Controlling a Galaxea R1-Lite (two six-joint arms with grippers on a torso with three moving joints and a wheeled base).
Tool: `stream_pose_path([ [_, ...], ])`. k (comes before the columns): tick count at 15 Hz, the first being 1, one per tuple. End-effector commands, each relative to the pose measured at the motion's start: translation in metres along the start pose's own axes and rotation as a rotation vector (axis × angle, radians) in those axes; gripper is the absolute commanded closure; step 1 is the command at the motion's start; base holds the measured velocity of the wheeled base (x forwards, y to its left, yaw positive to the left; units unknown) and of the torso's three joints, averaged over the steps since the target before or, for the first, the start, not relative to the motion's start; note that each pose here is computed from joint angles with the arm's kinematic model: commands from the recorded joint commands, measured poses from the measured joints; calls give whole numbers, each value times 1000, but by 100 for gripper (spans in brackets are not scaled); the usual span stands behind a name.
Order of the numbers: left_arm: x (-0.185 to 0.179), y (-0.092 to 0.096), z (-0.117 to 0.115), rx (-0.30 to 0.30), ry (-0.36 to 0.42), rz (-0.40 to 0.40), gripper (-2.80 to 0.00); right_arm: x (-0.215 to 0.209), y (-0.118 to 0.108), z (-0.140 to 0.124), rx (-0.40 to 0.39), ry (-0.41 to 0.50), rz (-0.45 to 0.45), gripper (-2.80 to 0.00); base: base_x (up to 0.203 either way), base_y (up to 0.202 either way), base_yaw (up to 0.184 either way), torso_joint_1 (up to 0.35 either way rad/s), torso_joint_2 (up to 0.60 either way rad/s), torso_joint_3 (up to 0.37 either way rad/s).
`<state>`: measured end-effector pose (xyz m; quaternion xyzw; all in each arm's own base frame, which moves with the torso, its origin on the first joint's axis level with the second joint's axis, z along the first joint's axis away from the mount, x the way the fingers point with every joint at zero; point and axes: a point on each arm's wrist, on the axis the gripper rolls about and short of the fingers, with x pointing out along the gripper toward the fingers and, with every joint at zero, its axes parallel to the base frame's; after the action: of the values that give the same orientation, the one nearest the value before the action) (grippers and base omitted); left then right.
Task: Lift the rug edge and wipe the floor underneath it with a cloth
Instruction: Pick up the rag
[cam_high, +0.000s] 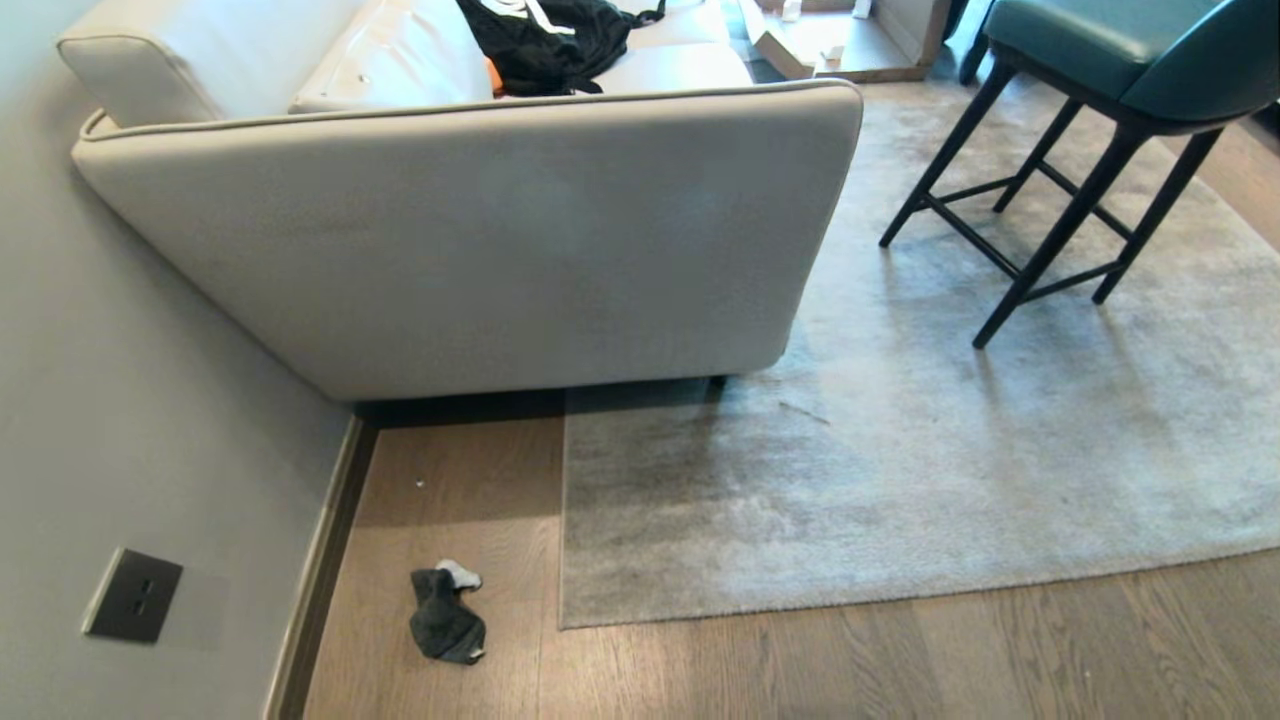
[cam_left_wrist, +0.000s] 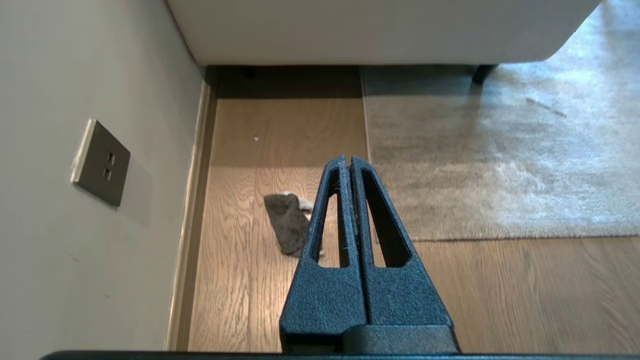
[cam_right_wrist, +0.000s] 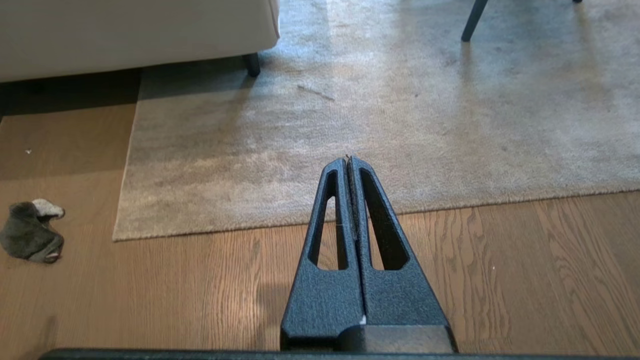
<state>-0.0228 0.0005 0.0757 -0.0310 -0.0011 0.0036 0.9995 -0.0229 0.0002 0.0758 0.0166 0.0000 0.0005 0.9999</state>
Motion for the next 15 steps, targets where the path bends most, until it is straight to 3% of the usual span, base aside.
stream_pose_path([
  [1,0,0,0,1,0,0,0,0,0,0,1,2,0,0,0,0,0,-1,9,-193],
  [15,0,0,0,1,1,0,0,0,0,0,1,1,0,0,0,0,0,3,3,-196],
])
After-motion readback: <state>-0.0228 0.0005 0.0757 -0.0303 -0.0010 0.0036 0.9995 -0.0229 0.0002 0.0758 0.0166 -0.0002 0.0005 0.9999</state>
